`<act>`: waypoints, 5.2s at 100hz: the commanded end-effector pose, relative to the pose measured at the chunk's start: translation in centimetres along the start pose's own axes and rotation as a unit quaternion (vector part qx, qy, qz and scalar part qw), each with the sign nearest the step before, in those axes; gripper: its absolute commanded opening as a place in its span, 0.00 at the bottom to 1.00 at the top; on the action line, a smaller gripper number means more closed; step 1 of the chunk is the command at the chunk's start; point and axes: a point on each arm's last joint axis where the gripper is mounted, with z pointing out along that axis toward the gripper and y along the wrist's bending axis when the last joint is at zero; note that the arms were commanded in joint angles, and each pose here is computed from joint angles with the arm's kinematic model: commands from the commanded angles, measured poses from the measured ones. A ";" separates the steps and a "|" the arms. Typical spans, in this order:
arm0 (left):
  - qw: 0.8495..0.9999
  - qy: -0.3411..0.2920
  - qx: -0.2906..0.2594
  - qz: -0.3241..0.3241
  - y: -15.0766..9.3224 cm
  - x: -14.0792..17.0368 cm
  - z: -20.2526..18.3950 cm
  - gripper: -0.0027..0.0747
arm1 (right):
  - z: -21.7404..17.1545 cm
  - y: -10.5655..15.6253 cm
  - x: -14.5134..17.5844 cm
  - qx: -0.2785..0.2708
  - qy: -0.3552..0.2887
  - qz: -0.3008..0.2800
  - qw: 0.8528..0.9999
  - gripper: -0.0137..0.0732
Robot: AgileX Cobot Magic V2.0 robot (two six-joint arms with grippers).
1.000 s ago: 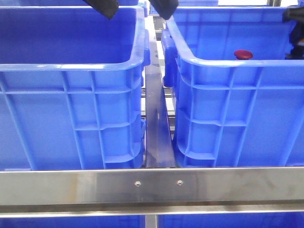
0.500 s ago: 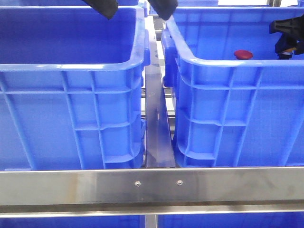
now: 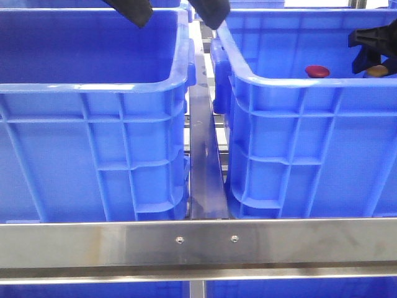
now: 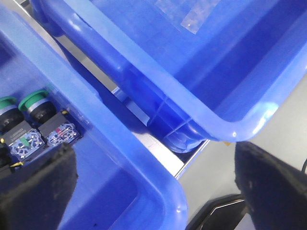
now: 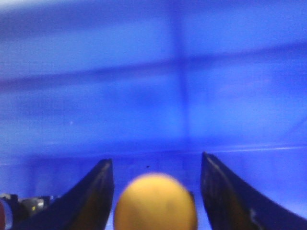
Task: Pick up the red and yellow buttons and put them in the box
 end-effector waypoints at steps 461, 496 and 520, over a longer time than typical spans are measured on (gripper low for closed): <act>0.845 -0.364 -0.372 -0.121 4.5 29.8 -8.3 0.01 | -33.2 5.6 14.7 -0.102 -0.270 -0.075 0.954 0.08; 0.844 -0.368 -0.367 -0.133 4.4 29.8 -8.3 0.01 | -33.2 5.6 14.7 -0.102 -0.270 -0.075 0.954 0.08; 0.844 -0.368 -0.367 -0.133 4.4 29.8 -8.3 0.01 | -33.2 5.6 14.7 -0.102 -0.270 -0.075 0.954 0.08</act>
